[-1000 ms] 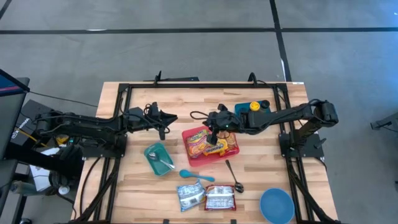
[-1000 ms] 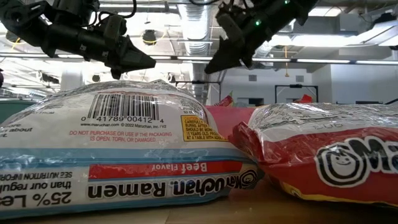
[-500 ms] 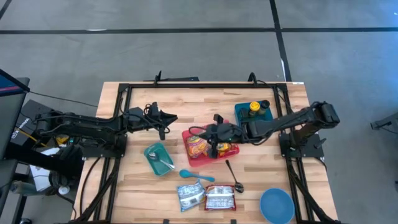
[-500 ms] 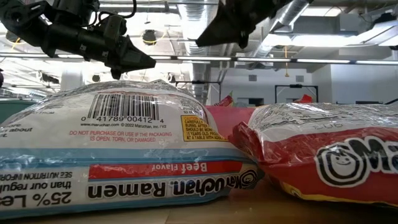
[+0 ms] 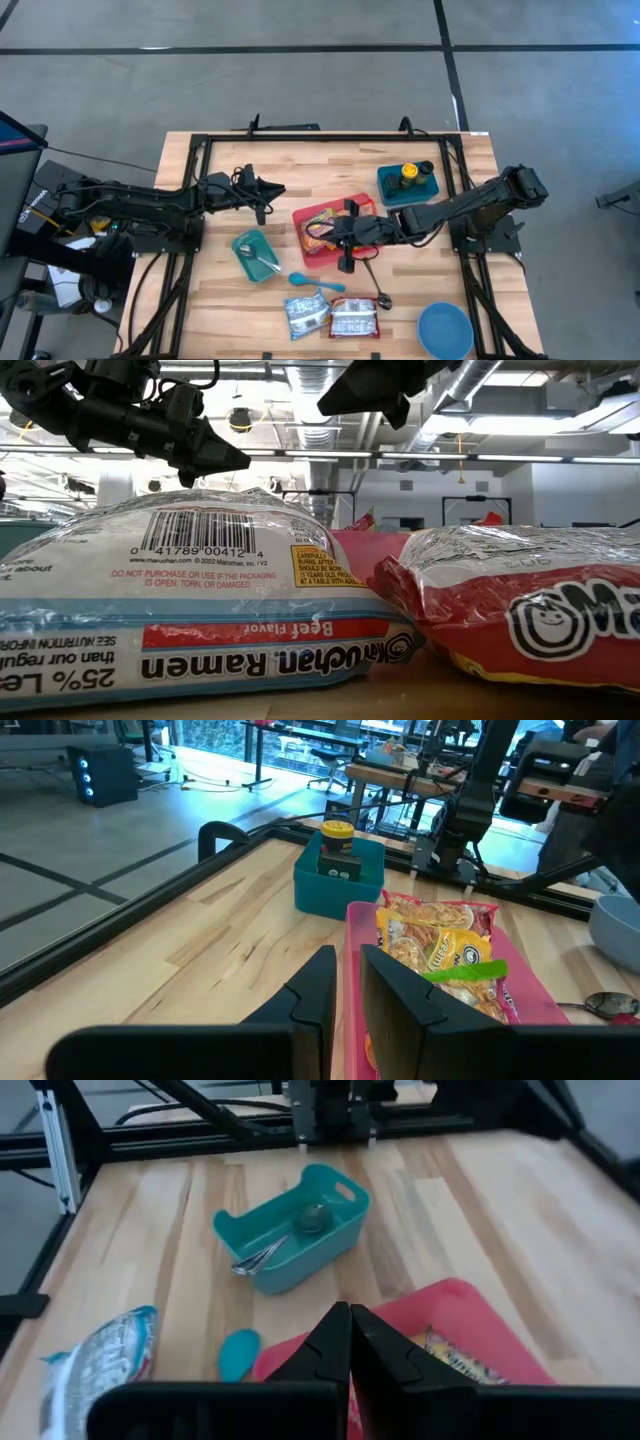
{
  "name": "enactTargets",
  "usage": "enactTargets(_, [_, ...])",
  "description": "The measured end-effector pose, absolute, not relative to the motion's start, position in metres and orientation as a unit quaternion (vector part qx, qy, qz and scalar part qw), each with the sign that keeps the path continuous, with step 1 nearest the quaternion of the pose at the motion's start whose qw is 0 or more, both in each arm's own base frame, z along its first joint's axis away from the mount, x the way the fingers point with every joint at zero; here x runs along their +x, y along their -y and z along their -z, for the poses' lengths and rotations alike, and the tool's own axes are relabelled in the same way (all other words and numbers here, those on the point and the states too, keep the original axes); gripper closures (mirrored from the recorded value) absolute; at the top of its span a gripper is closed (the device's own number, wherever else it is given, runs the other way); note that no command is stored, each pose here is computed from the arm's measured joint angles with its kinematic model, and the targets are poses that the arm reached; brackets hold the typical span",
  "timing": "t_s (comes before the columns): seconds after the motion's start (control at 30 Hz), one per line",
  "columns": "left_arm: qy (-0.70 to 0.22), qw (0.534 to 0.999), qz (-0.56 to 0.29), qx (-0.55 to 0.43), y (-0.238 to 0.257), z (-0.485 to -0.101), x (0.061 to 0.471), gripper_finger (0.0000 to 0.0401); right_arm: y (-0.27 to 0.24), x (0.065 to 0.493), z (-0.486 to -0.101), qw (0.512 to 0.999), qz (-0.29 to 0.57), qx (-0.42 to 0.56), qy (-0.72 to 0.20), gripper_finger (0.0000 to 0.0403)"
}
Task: Pick & Place Food Item
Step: Put the black spoon into the green bin
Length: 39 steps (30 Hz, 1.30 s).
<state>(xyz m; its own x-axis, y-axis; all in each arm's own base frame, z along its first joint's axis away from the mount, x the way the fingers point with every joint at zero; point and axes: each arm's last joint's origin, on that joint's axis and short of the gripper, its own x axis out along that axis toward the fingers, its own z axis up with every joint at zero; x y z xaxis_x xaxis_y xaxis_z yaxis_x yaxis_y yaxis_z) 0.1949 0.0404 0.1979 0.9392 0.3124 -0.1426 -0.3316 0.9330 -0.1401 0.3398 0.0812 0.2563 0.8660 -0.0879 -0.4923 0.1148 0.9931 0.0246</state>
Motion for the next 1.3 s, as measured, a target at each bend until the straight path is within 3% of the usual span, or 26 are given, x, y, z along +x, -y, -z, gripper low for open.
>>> enactTargets(0.8, [-0.059, 0.981, -0.166, -0.081, -0.041, -0.198, 0.195, 0.0357, -0.106, 0.300, -0.245, 0.859, 0.146, 0.164, -0.462, 0.0402])
enactTargets(1.3, [-0.059, 0.981, -0.166, -0.081, -0.040, -0.198, 0.195, 0.0357, -0.132, 0.276, -0.239, 0.800, 0.207, 0.260, -0.500, 0.0402])
